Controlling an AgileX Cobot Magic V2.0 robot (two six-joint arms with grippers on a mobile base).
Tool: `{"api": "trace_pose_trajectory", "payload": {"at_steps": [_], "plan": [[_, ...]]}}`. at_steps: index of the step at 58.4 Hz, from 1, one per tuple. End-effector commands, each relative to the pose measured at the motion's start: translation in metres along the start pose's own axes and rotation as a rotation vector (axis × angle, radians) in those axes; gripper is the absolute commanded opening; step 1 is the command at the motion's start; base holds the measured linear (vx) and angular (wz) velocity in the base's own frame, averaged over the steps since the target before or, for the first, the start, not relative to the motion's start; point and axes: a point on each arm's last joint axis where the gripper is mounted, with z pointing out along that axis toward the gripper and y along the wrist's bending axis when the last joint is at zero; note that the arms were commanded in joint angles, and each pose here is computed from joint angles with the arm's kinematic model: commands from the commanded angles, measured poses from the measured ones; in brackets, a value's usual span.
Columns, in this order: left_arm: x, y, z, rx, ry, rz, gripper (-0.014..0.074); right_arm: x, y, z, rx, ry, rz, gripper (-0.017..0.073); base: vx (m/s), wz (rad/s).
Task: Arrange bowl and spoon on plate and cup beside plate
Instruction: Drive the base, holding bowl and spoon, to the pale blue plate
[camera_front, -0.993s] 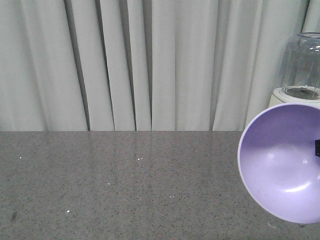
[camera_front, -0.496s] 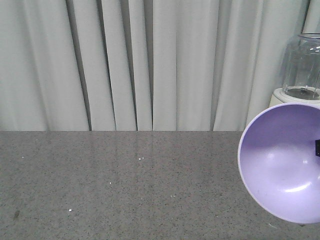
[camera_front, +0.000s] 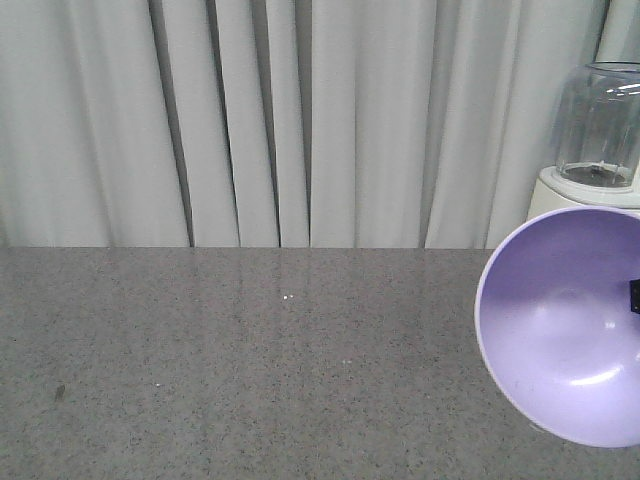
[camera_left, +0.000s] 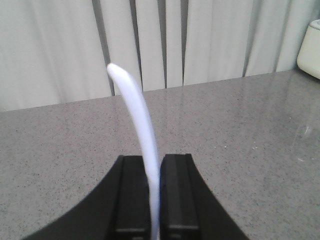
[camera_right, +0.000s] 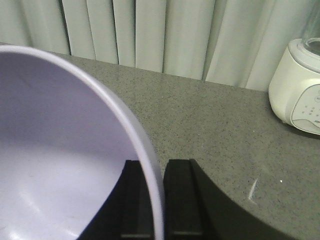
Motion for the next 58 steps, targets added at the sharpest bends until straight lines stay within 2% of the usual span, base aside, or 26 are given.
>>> {"api": "trace_pose_trajectory", "payload": {"at_steps": [1,36,58], "plan": [[-0.0147,-0.0002,-0.0073,-0.018,-0.099,-0.017,0.0,-0.0168,-0.0011,-0.0083,0.011,-0.125,-0.006,-0.0009,-0.19,-0.02],[-0.0149,-0.0005,-0.0084,-0.018,-0.103,-0.016,0.0,-0.0168,-0.0011,-0.0083,0.011,-0.125,-0.006,-0.0009,-0.17,-0.06],[-0.015,-0.0006,-0.0088,-0.018,-0.104,-0.015,0.0,-0.0168,-0.0011,-0.0083,0.011,-0.125,-0.006,-0.0009,-0.08,-0.27]]}}
